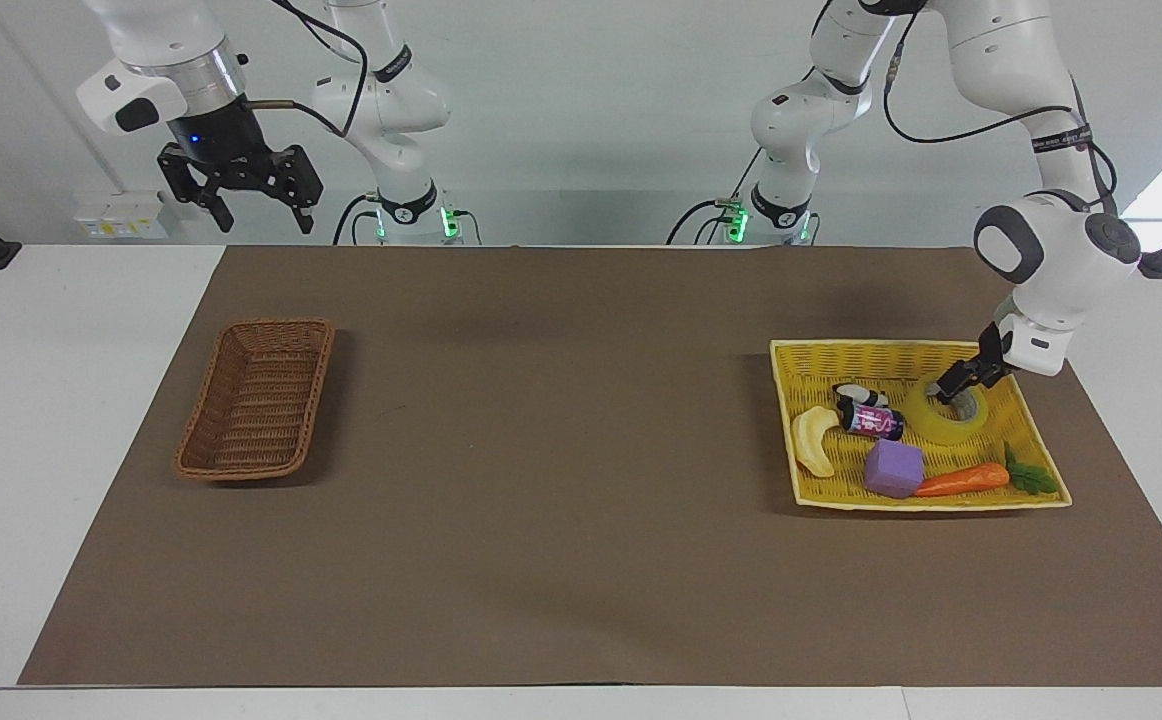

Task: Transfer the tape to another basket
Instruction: 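Lower the left gripper into the yellow basket and grasp the tape roll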

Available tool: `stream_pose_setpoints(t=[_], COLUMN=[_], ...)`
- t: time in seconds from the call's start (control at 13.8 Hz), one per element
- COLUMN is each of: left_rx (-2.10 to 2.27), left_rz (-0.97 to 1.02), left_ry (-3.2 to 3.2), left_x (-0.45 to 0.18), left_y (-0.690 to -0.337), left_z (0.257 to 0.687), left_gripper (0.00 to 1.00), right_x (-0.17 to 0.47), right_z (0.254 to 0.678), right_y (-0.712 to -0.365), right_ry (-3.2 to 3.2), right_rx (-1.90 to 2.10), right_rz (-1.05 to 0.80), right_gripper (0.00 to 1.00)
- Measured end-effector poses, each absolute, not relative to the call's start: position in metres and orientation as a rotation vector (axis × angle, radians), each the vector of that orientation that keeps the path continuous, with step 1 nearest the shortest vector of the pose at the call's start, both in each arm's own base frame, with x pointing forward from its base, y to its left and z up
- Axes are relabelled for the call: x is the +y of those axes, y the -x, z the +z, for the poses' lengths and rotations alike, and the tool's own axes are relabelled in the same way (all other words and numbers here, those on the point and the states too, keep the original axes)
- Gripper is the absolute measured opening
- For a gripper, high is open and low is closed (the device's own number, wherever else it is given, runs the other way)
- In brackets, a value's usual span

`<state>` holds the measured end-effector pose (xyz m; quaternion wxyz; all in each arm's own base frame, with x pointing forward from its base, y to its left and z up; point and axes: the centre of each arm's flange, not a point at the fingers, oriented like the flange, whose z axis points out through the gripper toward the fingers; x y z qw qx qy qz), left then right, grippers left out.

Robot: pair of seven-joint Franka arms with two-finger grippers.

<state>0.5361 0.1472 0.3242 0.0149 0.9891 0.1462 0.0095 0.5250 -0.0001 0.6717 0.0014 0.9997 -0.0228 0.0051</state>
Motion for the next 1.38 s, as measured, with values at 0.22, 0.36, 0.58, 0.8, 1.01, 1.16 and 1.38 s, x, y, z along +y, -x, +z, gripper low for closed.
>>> stream_pose_setpoints(t=[0.22, 0.36, 0.58, 0.8, 1.01, 1.16, 1.38], left_rx=[0.454, 0.452, 0.448, 0.445, 0.429, 0.415, 0.367], left_rz=[0.016, 0.0, -0.006, -0.006, -0.041, -0.049, -0.081], left_ry=[-3.077, -3.076, -3.076, -3.076, -3.074, -3.075, -3.08], left_x=[0.146, 0.145, 0.144, 0.143, 0.141, 0.139, 0.124], left_y=[-0.534, -0.531, -0.53, -0.531, -0.54, -0.55, -0.562], left_z=[0.32, 0.316, 0.314, 0.316, 0.332, 0.352, 0.382], left_gripper=[0.76, 0.48, 0.22, 0.22, 0.22, 0.22, 0.22], right_x=[0.0, 0.0, 0.0, 0.0, 0.0, 0.0, 0.0], right_z=[0.672, 0.672, 0.672, 0.672, 0.672, 0.672, 0.672], right_y=[-0.525, -0.525, -0.525, -0.525, -0.525, -0.525, -0.525], right_ry=[-3.138, -3.138, -3.138, -3.138, -3.138, -3.138, -3.138], right_rx=[-0.072, -0.072, -0.072, -0.072, -0.072, -0.072, -0.072], right_rz=[0.016, 0.016, 0.016, 0.016, 0.016, 0.016, 0.016], right_gripper=[1.0, 1.0, 1.0, 1.0, 1.0, 1.0, 1.0])
